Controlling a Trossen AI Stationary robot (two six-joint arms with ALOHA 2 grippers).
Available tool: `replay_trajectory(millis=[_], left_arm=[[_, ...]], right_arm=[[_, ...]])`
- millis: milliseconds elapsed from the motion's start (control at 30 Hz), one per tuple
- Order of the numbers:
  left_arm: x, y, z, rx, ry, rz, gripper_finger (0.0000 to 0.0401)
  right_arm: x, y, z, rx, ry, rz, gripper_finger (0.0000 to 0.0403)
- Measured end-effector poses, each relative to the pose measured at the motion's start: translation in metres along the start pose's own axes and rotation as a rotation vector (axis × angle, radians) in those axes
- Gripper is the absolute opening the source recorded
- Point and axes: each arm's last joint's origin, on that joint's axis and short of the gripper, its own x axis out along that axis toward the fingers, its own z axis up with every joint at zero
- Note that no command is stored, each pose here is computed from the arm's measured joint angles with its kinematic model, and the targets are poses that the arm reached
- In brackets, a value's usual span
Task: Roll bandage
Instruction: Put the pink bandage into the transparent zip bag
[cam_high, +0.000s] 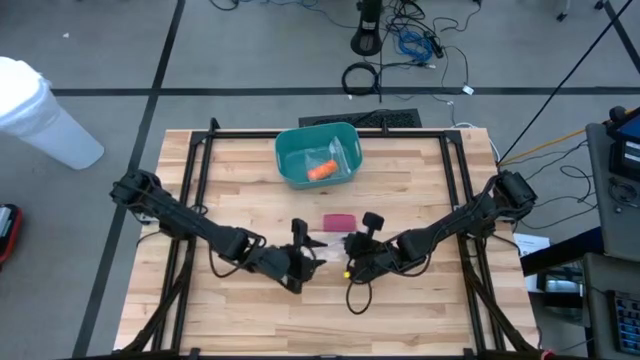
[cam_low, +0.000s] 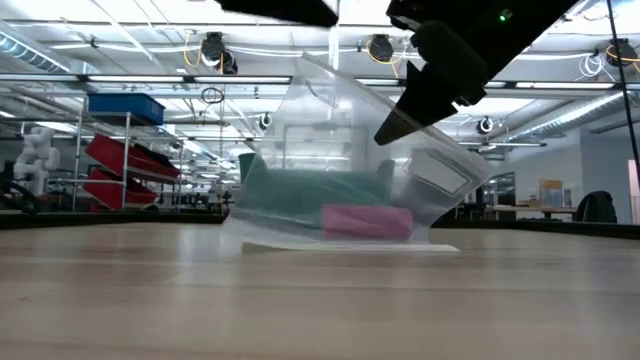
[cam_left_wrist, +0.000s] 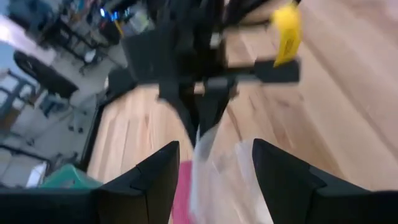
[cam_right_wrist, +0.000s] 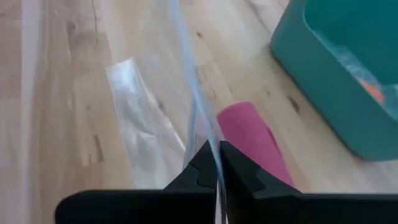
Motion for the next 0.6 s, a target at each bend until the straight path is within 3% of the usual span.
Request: replay_trajectory(millis=[200,267,600], left_arm=[[-0.001,-0.011,0.012,0.094,-0.156,-0.135,0.0209],[0.005,-0.016,0.008,0.144,-0.144,-0.157,0.0209],[0.041,-0.012,-0.011,0.119,-0.085,-0.113,0.0209]], right_arm=[[0.000,0.000,0.001,-0.068,-0.006,0.000,0.0000],[0.000,0.000,0.001,-0.072,-0.005,0.010,0.0000],[-0.001,0.003,0.003,-0.093,-0.003,0.047,0.0000]])
